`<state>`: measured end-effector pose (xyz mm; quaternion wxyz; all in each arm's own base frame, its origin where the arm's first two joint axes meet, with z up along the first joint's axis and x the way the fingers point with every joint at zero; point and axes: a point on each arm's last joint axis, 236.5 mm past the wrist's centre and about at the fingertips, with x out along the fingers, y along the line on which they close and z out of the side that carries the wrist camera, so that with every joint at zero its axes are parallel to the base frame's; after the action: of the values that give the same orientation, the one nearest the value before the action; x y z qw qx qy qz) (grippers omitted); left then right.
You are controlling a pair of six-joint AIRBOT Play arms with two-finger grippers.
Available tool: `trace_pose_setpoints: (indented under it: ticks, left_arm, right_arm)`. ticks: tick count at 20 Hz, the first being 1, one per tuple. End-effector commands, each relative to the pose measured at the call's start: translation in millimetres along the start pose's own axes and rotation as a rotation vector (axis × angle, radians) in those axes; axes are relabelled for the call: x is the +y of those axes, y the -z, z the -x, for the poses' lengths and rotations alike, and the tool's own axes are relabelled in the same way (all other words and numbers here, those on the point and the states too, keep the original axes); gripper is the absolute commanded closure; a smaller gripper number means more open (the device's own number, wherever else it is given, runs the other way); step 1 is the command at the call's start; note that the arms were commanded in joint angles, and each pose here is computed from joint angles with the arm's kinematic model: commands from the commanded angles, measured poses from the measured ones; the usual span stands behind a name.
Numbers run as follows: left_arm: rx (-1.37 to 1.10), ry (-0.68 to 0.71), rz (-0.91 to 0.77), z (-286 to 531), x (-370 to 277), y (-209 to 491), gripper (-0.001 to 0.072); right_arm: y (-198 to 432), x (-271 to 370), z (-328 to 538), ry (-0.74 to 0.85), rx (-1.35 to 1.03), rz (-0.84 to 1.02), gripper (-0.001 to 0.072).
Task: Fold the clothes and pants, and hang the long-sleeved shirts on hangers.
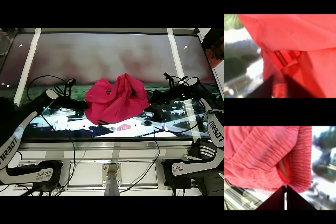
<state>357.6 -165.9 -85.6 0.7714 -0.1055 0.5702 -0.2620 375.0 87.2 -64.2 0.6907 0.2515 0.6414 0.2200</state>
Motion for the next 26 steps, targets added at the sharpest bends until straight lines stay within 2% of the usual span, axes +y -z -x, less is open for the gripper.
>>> trace_pose_setpoints:
  ticks: [1, 4, 6, 9, 12, 14, 16, 21, 24, 26]
  left_arm:
    - [0.003, 0.000, -0.004, -2.7, -1.3, 0.3, 0.0702]
    - [-0.013, 0.017, -0.035, 12.9, -10.0, -14.7, 0.0703]
    - [-0.069, -0.009, -0.129, 48.5, -19.4, -42.0, 0.0704]
    - [-0.296, -0.113, -0.252, 130.2, -32.2, -100.6, 0.0704]
    - [-0.556, -0.170, -0.250, 198.5, -49.9, -145.4, 0.0705]
    - [-0.726, -0.159, -0.233, 227.1, -66.3, -172.6, 0.0705]
    - [-0.929, -0.140, -0.177, 257.6, -77.9, -205.0, 0.0704]
    - [-1.364, -0.202, -0.120, 348.9, -92.3, -256.8, 0.0705]
    - [-1.484, -0.218, -0.151, 394.4, -106.4, -272.9, 0.0705]
    - [-1.519, -0.244, -0.208, 413.2, -117.4, -276.2, 0.0704]
  right_arm:
    - [0.3, 1.4, -0.1, -0.006, 0.001, -0.001, 0.0698]
    - [-1.4, 2.8, 1.2, -0.018, -0.007, -0.033, 0.0699]
    - [-7.3, 12.3, 7.1, -0.079, -0.031, -0.067, 0.0699]
    - [-38.5, 51.7, 36.1, -0.290, -0.140, -0.129, 0.0699]
    - [-88.2, 102.9, 81.9, -0.509, -0.316, -0.143, 0.0699]
    - [-114.4, 135.4, 103.1, -0.583, -0.408, -0.116, 0.0699]
    - [-148.9, 165.7, 124.4, -0.604, -0.549, -0.082, 0.0699]
    - [-237.4, 236.1, 236.5, -0.511, -1.101, 0.058, 0.0700]
    - [-248.7, 269.4, 312.4, -0.461, -1.354, 0.141, 0.0699]
    - [-244.5, 283.7, 337.7, -0.460, -1.405, 0.189, 0.0698]
